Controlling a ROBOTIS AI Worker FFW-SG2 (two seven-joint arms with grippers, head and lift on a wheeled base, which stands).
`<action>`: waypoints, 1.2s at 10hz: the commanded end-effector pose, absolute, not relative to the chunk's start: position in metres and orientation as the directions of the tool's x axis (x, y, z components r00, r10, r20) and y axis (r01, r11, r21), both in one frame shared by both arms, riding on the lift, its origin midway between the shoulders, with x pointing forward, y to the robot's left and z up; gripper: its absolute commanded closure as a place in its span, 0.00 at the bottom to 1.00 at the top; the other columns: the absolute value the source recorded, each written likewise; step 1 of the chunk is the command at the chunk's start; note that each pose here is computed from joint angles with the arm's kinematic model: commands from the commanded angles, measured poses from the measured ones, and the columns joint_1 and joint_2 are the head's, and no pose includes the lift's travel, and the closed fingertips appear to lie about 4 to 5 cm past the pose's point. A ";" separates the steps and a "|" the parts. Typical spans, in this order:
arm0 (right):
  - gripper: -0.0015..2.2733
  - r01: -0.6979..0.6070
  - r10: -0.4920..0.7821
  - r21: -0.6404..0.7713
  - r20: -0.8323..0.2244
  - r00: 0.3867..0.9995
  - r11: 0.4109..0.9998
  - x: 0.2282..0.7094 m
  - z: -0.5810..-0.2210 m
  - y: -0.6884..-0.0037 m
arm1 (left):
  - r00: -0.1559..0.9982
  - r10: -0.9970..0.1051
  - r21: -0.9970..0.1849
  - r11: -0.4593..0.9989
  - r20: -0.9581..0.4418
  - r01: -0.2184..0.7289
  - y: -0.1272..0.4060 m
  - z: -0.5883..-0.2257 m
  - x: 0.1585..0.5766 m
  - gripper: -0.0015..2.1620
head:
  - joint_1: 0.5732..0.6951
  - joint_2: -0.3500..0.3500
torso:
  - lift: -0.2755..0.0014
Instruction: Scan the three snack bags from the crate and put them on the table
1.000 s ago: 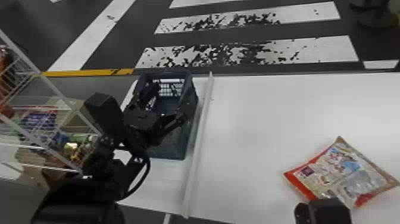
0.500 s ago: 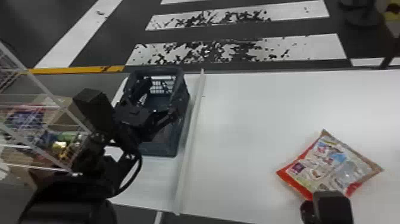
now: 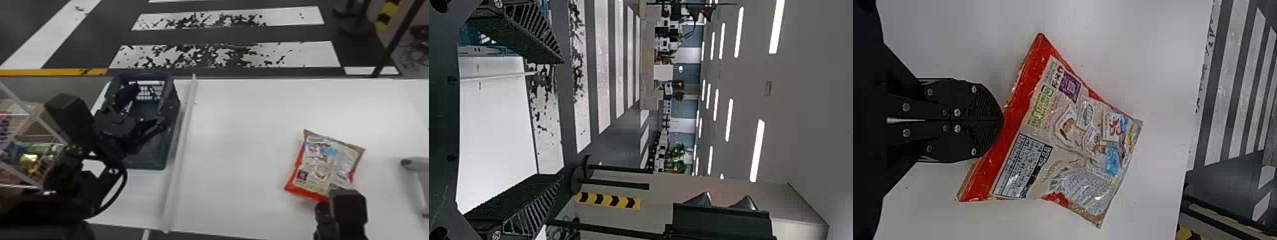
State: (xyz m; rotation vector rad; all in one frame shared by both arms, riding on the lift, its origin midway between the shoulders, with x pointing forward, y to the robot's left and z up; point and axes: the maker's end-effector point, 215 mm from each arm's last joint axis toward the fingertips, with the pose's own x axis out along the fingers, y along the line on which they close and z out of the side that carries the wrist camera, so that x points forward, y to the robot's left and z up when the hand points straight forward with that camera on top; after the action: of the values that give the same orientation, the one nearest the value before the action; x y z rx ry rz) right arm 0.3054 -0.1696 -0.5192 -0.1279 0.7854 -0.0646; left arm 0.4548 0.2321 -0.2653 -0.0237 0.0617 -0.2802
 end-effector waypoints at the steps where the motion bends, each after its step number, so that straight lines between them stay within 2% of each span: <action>1: 0.98 0.045 -0.135 -0.148 -0.688 0.713 0.988 0.314 -0.515 -0.185 | 0.958 -0.282 -0.036 0.959 -0.058 0.280 0.229 -0.266 0.454 0.03 | 1.00 0.64 | 0.66; 4: 0.98 0.084 -0.167 -0.154 -0.679 0.715 0.985 0.325 -0.512 -0.202 | 0.957 -0.284 -0.038 0.959 -0.062 0.282 0.228 -0.266 0.453 0.03 | 1.00 0.57 | 0.66; 5: 0.98 0.058 -0.139 -0.138 -0.710 0.690 0.989 0.306 -0.511 -0.192 | 0.957 -0.284 -0.037 0.959 -0.065 0.282 0.228 -0.267 0.453 0.03 | 1.00 0.56 | 0.66; 6: 0.98 0.051 -0.114 -0.110 -0.705 0.700 0.993 0.297 -0.498 -0.181 | 0.957 -0.283 -0.038 0.959 -0.066 0.281 0.230 -0.267 0.454 0.03 | 1.00 0.56 | 0.66; 8: 0.98 0.083 -0.144 -0.129 -0.593 0.792 0.988 0.346 -0.460 -0.190 | 0.955 -0.288 -0.044 0.957 -0.069 0.285 0.227 -0.268 0.450 0.03 | 1.00 0.60 | 0.66; 10: 0.98 0.103 -0.127 -0.077 -0.457 0.880 0.992 0.406 -0.434 -0.204 | 0.950 -0.302 -0.058 0.953 -0.073 0.299 0.218 -0.266 0.445 0.03 | 1.00 0.58 | 0.66; 11: 0.98 0.113 -0.138 -0.085 -0.410 0.902 0.990 0.420 -0.433 -0.210 | 0.949 -0.306 -0.065 0.951 -0.071 0.302 0.215 -0.265 0.443 0.03 | 1.00 0.56 | 0.66; 12: 0.98 0.113 -0.135 -0.077 -0.405 0.904 0.991 0.428 -0.448 -0.212 | 0.948 -0.311 -0.072 0.949 -0.065 0.307 0.211 -0.262 0.441 0.03 | 1.00 0.53 | 0.66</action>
State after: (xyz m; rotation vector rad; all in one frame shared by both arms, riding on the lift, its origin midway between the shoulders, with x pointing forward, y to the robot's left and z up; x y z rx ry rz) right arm 0.4225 -0.2088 -0.4413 -0.0529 0.4313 -0.1194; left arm 0.4421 0.2128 -0.2637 -0.0568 0.0791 -0.3135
